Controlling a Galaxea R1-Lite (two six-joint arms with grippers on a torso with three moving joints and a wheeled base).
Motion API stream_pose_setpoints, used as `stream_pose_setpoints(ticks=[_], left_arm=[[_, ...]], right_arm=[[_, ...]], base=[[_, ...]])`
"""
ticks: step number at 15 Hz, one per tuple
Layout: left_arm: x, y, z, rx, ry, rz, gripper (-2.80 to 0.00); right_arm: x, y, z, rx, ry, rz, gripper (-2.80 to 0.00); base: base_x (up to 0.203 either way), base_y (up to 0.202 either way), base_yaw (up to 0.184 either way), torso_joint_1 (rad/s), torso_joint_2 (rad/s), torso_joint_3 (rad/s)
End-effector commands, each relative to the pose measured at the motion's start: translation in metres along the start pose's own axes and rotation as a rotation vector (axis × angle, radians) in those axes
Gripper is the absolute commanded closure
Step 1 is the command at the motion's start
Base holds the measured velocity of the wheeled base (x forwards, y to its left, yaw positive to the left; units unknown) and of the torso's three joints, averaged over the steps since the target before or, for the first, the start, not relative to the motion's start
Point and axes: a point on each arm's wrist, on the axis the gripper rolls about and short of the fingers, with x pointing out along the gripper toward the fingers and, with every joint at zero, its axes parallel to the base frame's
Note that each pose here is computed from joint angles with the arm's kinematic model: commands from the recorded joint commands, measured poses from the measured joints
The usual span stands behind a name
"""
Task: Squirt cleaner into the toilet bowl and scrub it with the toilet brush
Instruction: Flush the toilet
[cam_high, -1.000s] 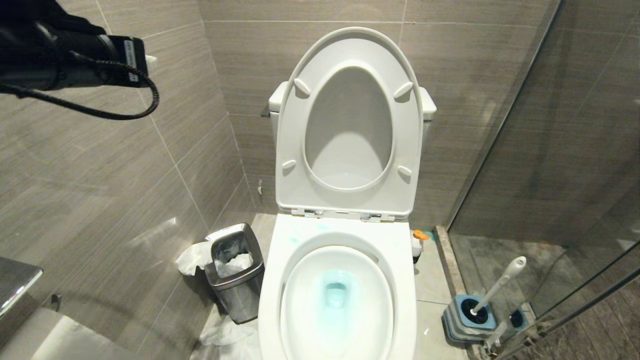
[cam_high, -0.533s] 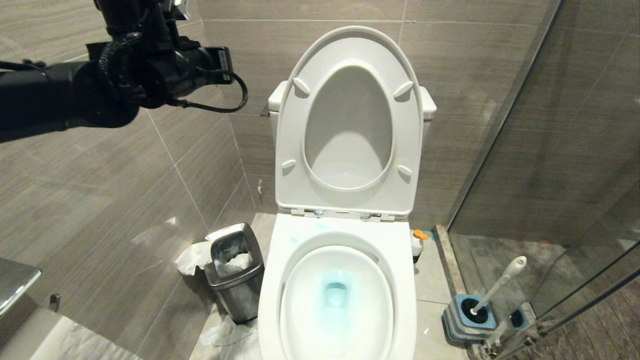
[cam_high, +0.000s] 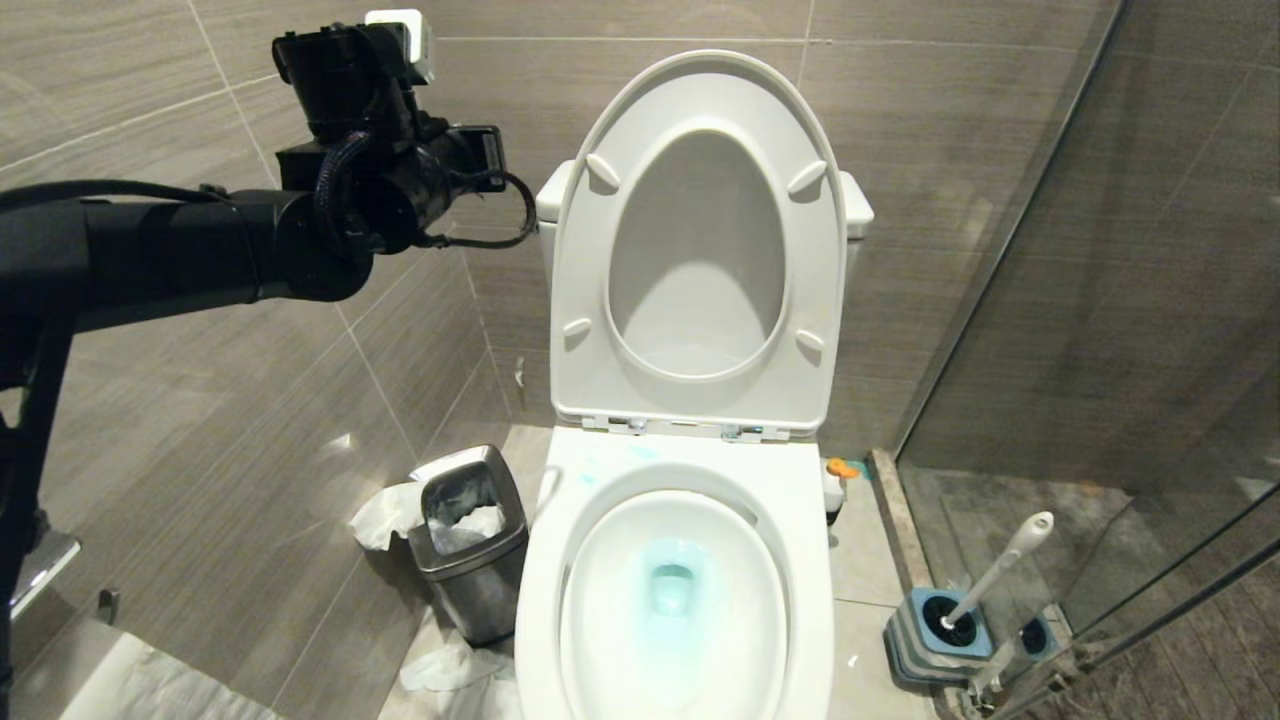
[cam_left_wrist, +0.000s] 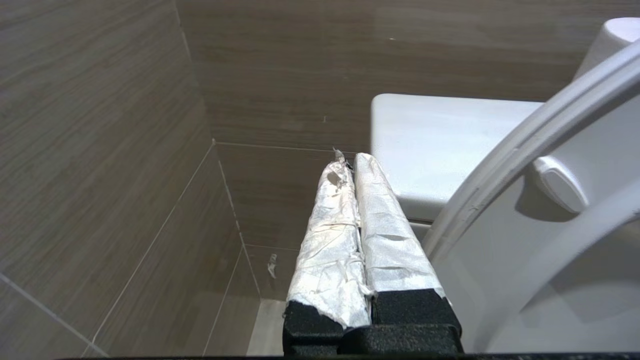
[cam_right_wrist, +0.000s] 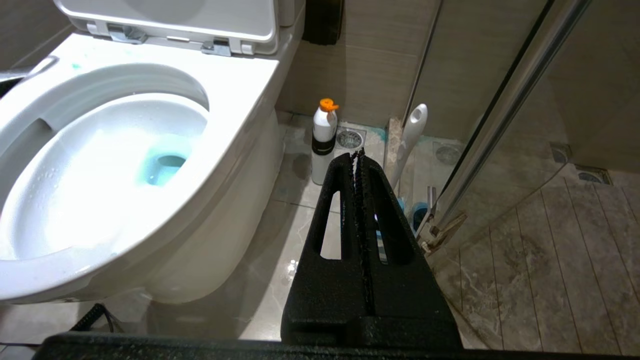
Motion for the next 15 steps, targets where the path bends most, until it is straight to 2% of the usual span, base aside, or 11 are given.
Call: stream_pose_setpoints(ticks=[1,3,5,8,11,15], left_arm=[[-0.001,0.000,0.003,-0.001,-0.007,0.007,0.00],[-0.002,0.002,0.007,-0.006,-0.037,0.020,0.00],[-0.003,0.003,0.015,-0.007,-0.108,0.044,0.00],[-0.014,0.006,0.038,-0.016,-0.182,0.049,0.00],[-0.020,0.008,0.049,-0.012,-0.204,0.050,0.00],[-0.021,0.006,0.049,0.001,-0.202,0.053,0.00]], right_arm=[[0.000,0.000,0.000,0.000,0.001,0.001,0.00],[0.000,0.000,0.000,0.000,0.001,0.001,0.00],[0.000,0.000,0.000,0.000,0.001,0.001,0.00],[0.000,0.000,0.000,0.000,0.001,0.001,0.00],[0.000,0.000,0.000,0.000,0.001,0.001,0.00],[0.000,0.000,0.000,0.000,0.001,0.001,0.00]], base=[[0.000,0.000,0.000,-0.002,0.00,-0.101],[0.000,0.000,0.000,0.003,0.00,-0.160],[0.000,0.000,0.000,0.003,0.00,-0.190],[0.000,0.000,0.000,0.003,0.00,-0.192],[0.000,0.000,0.000,0.001,0.00,-0.195],[0.000,0.000,0.000,0.004,0.00,-0.197]])
